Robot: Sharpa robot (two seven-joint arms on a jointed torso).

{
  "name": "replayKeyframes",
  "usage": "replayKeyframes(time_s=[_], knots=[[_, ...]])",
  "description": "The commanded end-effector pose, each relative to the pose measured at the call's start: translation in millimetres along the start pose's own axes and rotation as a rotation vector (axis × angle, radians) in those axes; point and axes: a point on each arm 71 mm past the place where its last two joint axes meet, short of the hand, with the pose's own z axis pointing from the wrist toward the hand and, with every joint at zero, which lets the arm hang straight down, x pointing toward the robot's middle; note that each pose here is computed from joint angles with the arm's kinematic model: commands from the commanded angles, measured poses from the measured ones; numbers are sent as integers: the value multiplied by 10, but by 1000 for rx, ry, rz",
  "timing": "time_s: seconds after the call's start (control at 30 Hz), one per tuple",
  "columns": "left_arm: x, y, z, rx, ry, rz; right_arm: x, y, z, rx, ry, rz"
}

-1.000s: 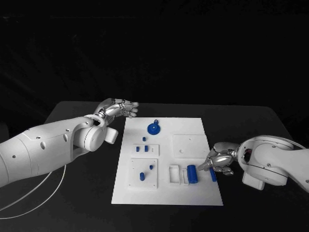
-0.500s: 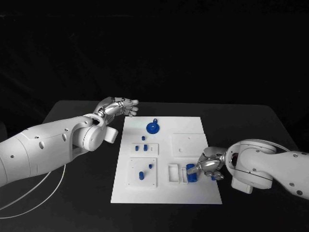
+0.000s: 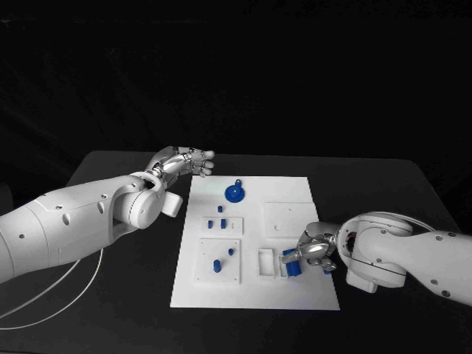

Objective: Assemble the parts on the task board

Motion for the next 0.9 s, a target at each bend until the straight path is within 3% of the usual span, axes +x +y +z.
replayKeyframes(time_s=[0.03, 0.47, 0.73, 0.9], knots=[[26, -15, 2, 11, 18, -7, 42, -39, 26, 18, -8, -14], [14, -12, -1, 7, 14, -5, 27, -40, -30, -12, -52, 8], [18, -10, 3, 5, 16, -6, -25, 62, -151, -48, -43, 73], [28, -9, 6, 3, 18, -6, -46, 134, -185, -52, -6, 108]])
